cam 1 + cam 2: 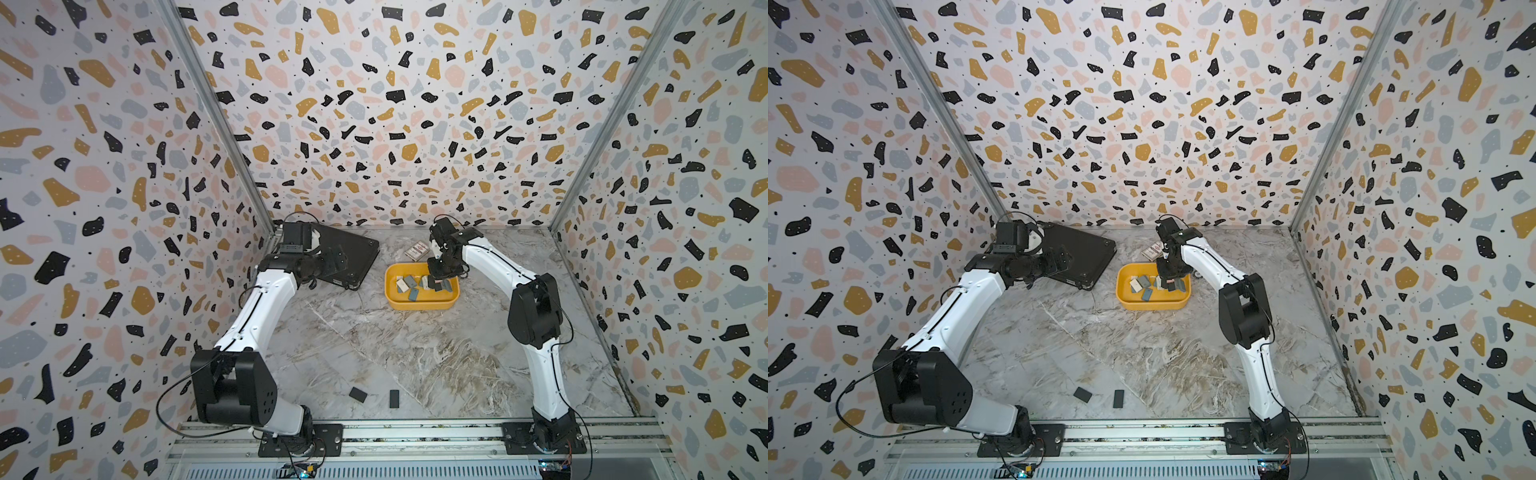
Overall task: Put the eraser in the storage box
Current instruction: Place the eraser in the storage box.
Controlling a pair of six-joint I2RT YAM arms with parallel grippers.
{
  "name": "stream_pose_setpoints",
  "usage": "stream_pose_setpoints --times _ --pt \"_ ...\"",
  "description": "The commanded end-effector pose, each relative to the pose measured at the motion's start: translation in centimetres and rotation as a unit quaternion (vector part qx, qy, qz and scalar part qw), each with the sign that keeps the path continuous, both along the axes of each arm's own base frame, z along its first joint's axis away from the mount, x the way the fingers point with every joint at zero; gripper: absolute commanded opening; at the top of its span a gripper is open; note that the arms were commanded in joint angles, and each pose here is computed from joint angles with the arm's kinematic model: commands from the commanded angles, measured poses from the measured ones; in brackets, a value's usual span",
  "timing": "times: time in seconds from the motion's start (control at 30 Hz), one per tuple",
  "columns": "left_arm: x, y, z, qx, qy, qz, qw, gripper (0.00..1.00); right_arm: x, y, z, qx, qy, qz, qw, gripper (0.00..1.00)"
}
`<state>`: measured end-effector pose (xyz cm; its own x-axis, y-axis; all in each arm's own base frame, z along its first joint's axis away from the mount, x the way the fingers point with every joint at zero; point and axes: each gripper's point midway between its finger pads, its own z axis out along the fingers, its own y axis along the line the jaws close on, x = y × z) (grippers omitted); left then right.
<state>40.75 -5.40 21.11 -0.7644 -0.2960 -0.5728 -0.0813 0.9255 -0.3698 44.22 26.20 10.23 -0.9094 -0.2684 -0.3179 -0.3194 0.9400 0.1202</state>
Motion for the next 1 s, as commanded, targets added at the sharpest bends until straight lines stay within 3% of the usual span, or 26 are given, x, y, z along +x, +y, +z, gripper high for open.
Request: stream_pose_setpoints --times 0.0,0.77,0.97 --pt "0.9 0.1 1.0 0.003 -0.019 -0.007 1.0 1.0 0.5 0.2 0.5 0.013 0.002 -0.005 1.0 0.17" --pt "1.1 0.1 0.3 -0.003 -0.009 -0.01 1.0 1.0 1.1 -0.5 -2.9 -0.022 0.019 -0.023 0.999 0.25" --pt "1.0 0.1 0.2 -0.004 -0.008 -0.011 1.0 1.0 1.3 -0.5 -2.6 -0.022 0.014 -0.022 0.999 0.35"
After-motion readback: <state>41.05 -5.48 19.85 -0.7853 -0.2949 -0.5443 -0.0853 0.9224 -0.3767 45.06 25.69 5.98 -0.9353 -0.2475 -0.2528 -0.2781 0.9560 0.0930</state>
